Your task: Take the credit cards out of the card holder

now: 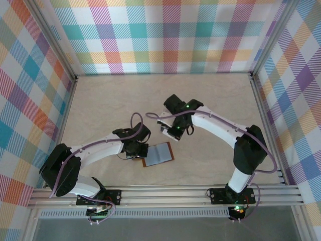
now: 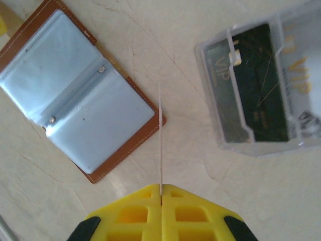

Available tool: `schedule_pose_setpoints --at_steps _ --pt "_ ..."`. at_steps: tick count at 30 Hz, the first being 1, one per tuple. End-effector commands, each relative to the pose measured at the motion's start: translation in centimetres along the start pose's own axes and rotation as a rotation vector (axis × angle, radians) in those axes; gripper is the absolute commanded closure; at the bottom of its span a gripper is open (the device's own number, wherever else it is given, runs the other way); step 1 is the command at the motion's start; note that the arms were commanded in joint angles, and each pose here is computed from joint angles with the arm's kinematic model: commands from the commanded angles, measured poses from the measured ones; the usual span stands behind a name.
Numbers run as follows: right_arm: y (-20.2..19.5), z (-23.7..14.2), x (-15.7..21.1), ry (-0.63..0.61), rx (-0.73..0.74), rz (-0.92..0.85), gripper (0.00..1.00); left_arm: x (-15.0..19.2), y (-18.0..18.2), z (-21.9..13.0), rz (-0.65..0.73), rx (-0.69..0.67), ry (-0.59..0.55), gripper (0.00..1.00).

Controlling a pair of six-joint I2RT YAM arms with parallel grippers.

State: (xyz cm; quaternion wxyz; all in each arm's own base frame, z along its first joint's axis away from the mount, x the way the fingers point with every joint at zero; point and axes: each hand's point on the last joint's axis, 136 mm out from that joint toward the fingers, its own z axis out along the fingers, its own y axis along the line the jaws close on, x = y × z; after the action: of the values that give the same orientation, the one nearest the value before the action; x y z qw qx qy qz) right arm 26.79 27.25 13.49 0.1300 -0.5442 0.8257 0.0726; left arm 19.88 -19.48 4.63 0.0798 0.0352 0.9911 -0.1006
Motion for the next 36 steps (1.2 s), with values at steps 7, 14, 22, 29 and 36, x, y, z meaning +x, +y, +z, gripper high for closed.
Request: schedule_pose_setpoints --at_steps 7,14,22,29,36 --pt "-5.8 -0.9 0.0 0.043 0.043 -0.221 1.00 -0.4 -1.0 0.1 0.019 0.009 0.017 0.95" --pt "-9.6 -2.0 -1.8 -0.017 0.063 -0.230 1.00 -0.7 -1.3 0.0 0.021 0.006 0.022 0.95" --pt "-11.5 -0.6 -2.7 0.006 0.004 -0.220 1.00 -0.6 -1.4 0.5 0.018 0.001 0.041 0.95" --pt "-12.4 1.4 -3.0 0.028 -0.021 -0.203 1.00 -0.5 -1.3 0.8 0.019 -0.004 0.050 0.95" --pt "-12.5 3.7 -2.4 0.067 -0.054 -0.184 1.00 -0.4 -1.0 1.1 0.026 -0.021 0.058 0.95"
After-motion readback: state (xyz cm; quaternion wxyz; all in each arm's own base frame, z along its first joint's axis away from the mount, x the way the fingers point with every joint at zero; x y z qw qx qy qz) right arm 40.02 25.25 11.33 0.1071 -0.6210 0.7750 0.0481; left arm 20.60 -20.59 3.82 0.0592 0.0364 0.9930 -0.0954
